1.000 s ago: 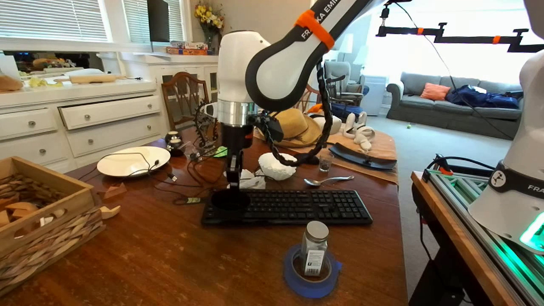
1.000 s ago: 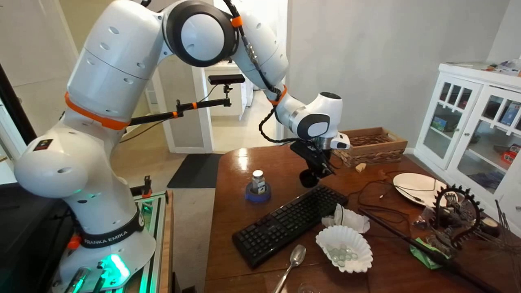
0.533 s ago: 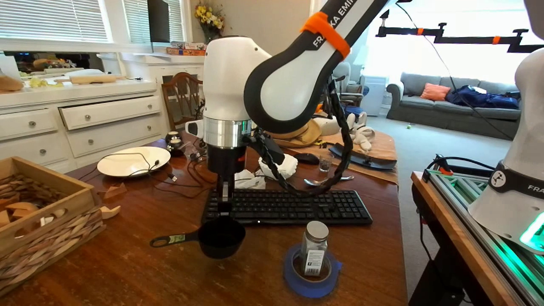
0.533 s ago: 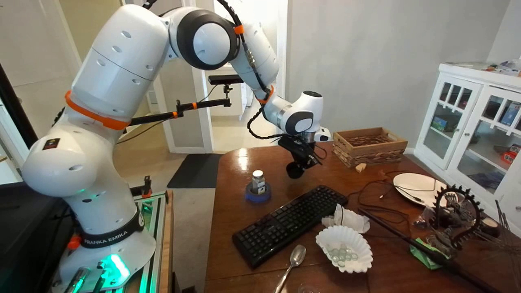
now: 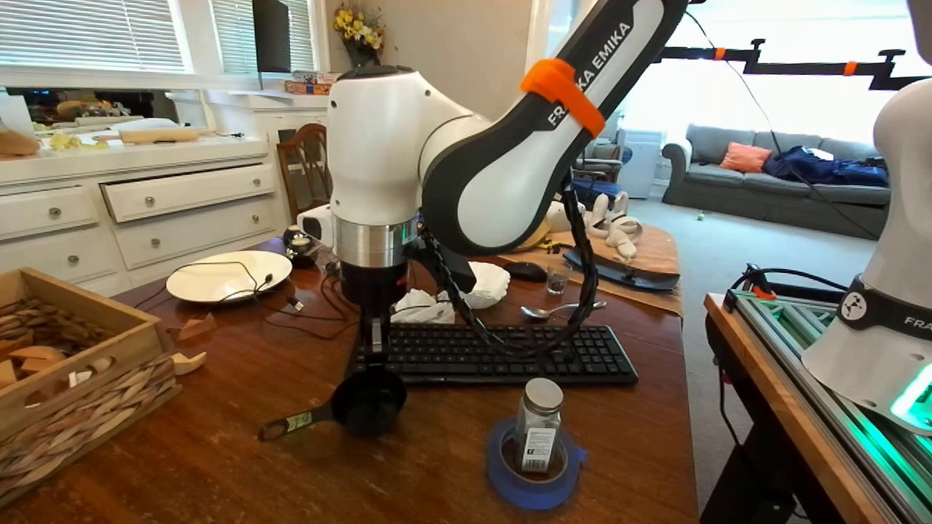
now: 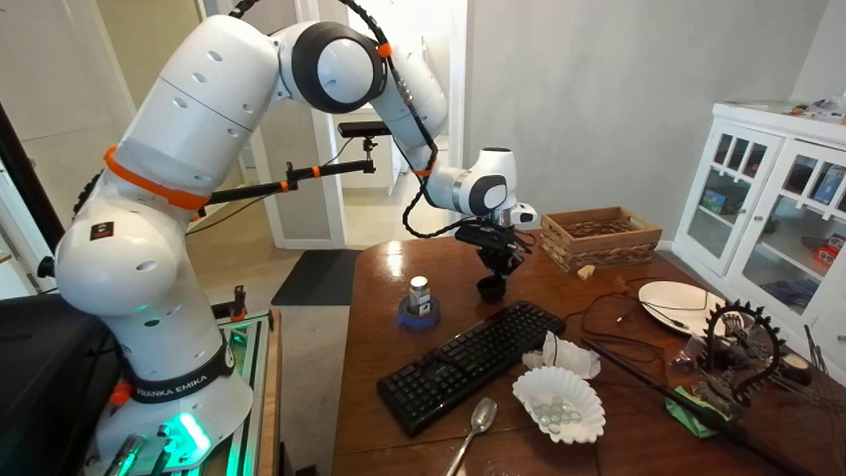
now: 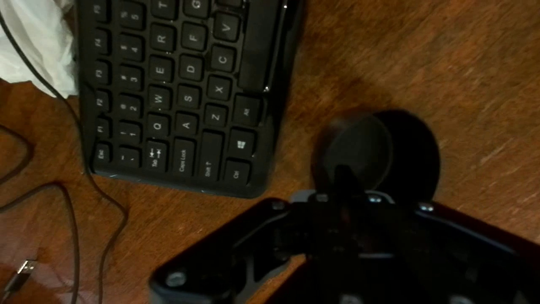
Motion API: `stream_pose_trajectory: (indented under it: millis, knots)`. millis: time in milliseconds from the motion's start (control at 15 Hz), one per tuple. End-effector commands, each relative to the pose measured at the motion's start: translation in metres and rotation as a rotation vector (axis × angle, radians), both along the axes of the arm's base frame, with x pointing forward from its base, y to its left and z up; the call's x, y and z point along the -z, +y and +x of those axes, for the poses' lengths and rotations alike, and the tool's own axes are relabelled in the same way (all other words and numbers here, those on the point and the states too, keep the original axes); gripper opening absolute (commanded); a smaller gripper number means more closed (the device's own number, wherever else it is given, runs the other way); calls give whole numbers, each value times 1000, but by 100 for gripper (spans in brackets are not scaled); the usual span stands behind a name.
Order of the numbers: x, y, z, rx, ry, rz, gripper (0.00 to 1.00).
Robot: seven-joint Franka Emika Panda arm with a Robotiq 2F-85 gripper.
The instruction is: Remove the silver lid from the black pot, put the lid on the container and put the black pot in an upright position
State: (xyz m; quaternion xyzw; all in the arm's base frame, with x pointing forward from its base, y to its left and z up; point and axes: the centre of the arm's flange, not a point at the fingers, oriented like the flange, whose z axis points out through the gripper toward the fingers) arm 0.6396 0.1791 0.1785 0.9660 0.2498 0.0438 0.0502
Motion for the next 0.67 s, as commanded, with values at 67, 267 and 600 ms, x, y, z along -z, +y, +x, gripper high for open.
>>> stream_pose_trajectory:
  millis: [67, 267, 600]
  knots:
    - [0, 0, 0, 1, -1, -1, 26]
    - [0, 0, 1, 2, -1, -1, 35]
    - [0, 0, 1, 2, -1, -1, 35]
